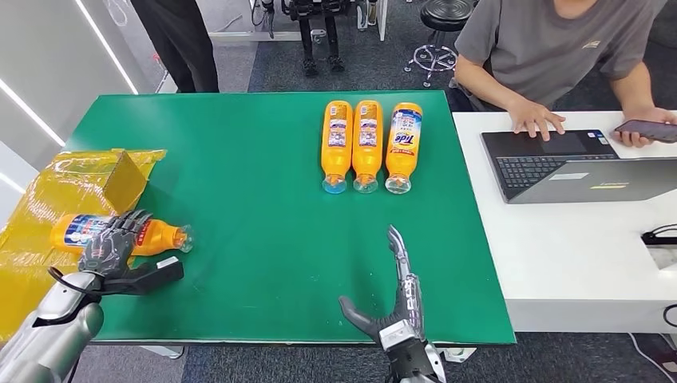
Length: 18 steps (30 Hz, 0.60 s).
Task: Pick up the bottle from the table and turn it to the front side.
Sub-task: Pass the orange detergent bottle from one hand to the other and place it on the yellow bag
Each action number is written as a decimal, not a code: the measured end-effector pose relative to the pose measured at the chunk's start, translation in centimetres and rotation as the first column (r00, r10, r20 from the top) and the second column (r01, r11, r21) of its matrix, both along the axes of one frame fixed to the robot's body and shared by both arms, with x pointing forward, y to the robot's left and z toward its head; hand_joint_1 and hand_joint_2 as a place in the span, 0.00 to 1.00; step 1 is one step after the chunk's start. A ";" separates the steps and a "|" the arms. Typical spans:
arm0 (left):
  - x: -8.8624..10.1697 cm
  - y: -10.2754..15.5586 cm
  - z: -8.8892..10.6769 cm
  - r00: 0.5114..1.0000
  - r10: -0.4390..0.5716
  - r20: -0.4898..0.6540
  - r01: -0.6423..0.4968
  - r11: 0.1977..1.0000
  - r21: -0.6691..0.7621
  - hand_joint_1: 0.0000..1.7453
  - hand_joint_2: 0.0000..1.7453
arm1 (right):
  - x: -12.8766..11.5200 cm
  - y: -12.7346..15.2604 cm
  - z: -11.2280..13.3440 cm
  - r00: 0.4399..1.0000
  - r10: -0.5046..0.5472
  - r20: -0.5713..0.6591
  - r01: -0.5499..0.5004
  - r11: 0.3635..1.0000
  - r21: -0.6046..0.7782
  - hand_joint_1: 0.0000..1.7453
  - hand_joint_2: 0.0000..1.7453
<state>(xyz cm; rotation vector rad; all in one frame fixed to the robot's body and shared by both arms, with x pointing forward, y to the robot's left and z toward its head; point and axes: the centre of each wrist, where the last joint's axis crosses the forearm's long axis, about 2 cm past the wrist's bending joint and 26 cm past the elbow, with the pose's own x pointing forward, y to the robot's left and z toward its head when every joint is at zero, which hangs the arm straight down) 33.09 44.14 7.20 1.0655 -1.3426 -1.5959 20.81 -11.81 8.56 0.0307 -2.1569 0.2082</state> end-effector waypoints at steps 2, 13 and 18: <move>-0.1 0.0 0.0 1.000 -0.004 0.010 0.004 1.000 0.001 0.00 1.00 | 0.0 0.0 0.0 1.000 -0.001 -0.002 0.001 1.000 0.000 0.00 1.00; -0.8 -0.8 2.4 0.934 -0.088 0.346 0.096 0.995 -0.004 0.00 1.00 | -0.5 0.5 -0.1 1.000 0.012 -0.021 -0.011 1.000 0.019 0.00 1.00; -1.1 -0.8 4.4 0.877 -0.120 0.465 0.137 0.991 -0.004 0.00 1.00 | -0.5 0.6 -0.1 1.000 0.012 -0.027 -0.012 0.999 0.031 0.00 1.00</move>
